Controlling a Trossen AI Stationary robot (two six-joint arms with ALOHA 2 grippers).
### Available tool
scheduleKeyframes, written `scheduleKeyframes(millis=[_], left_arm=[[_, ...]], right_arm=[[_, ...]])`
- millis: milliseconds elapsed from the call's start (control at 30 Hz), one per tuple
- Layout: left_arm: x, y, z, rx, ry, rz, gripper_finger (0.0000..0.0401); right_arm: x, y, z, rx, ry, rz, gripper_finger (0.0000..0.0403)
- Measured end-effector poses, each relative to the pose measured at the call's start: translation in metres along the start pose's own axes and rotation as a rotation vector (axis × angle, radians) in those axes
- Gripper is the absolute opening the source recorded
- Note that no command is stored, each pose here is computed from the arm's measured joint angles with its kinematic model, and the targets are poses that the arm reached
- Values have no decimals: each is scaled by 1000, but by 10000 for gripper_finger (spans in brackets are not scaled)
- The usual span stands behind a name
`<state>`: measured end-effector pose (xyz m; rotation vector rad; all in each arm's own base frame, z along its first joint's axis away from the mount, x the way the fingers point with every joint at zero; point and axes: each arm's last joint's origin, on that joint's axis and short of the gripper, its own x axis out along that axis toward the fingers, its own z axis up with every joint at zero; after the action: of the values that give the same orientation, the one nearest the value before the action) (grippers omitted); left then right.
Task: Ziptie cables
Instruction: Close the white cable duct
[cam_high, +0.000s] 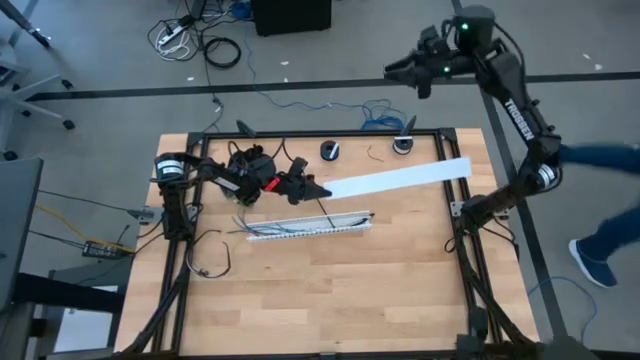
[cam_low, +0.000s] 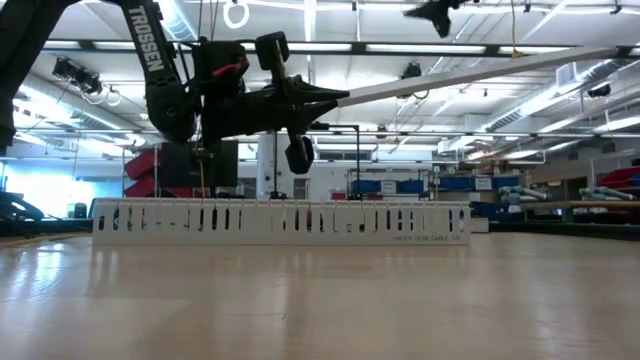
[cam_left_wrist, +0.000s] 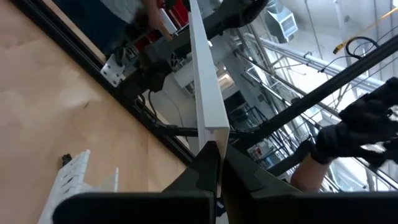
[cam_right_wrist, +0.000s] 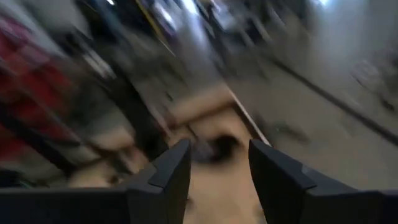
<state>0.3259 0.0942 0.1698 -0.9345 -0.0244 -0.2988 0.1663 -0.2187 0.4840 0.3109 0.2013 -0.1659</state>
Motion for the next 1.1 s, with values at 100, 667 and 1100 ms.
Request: scheduleKeyframes(millis=[100, 667, 1100], left_arm=[[0, 0, 0, 3, 2, -4, 0], [0, 3, -2, -27, 6, 37, 0], [0, 12, -4, -177, -60, 156, 0]], right_arm=[[-1, -1, -11, -4, 231, -165, 158], [40, 63, -91, -463, 871, -156, 155], [61, 76, -154, -498, 898, -68, 155]])
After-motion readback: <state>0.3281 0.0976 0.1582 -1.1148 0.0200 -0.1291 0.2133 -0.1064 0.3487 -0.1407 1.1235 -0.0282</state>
